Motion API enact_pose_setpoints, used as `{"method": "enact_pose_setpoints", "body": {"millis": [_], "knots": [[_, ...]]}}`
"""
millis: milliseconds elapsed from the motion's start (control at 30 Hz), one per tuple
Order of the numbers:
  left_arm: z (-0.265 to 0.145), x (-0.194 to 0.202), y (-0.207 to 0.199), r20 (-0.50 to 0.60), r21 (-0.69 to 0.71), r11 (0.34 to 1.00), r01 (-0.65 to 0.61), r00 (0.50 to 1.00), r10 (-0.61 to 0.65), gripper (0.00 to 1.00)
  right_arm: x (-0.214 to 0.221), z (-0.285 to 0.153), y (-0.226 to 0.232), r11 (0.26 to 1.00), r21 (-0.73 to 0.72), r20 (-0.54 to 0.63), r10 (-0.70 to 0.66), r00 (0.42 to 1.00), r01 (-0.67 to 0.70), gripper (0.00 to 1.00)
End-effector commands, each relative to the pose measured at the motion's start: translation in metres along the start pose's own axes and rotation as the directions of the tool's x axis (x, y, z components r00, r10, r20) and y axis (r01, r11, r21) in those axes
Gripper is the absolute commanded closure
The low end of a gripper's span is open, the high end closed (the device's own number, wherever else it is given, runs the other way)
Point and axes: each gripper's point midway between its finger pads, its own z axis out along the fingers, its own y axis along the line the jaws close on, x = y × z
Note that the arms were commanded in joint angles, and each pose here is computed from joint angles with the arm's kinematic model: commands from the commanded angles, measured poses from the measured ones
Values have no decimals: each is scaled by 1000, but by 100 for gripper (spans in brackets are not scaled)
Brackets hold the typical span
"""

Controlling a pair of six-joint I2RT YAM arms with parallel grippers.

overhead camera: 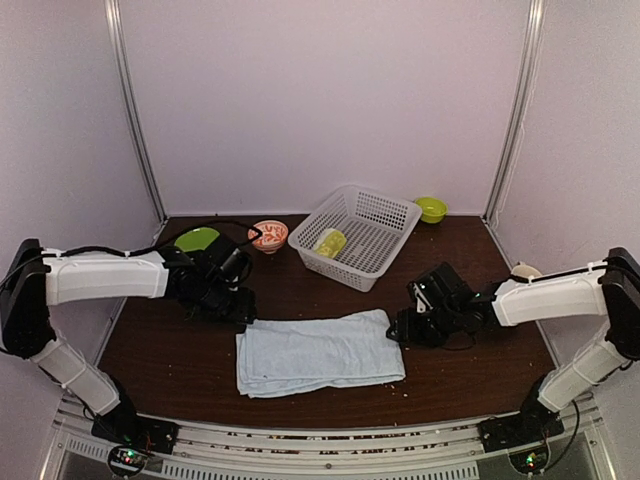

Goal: Roll the towels
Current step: Smooth out the towel at the center of the board.

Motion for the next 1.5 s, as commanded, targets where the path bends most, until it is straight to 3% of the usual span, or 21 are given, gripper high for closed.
{"method": "enact_pose_setpoints", "body": {"millis": [0, 133, 267, 367, 633, 900, 1267, 1467], "knots": [[-49, 1, -25, 42, 106, 992, -65, 997, 61, 40, 0, -17, 15, 997, 17, 27, -81, 996, 81, 45], [-56, 26, -79, 22, 290, 948, -131, 991, 131, 49, 11, -16, 29, 993, -1, 13, -119, 993, 119, 49], [-34, 53, -99, -51, 305, 939, -160, 982, 184, 63, 19, -13, 33, 993, -5, 5, -120, 993, 120, 51], [-25, 69, -88, -95, 267, 959, -96, 988, 125, 52, 22, -16, 37, 991, -3, 10, -134, 991, 134, 52], [-31, 87, -41, -85, 192, 978, 87, 994, -72, 26, 23, -22, 43, 992, -22, 29, -126, 992, 126, 50], [-23, 113, -34, -155, 254, 939, 233, 968, -198, 29, 22, -27, 45, 992, -32, 40, -122, 992, 124, 50], [-15, 112, -37, -166, 249, 939, 239, 965, -202, 46, 23, -26, 46, 992, -44, 39, -121, 992, 122, 50], [-8, 119, -29, -190, 214, 946, 243, 960, -204, 48, 22, -26, 47, 991, -42, 39, -124, 991, 126, 50]]}}
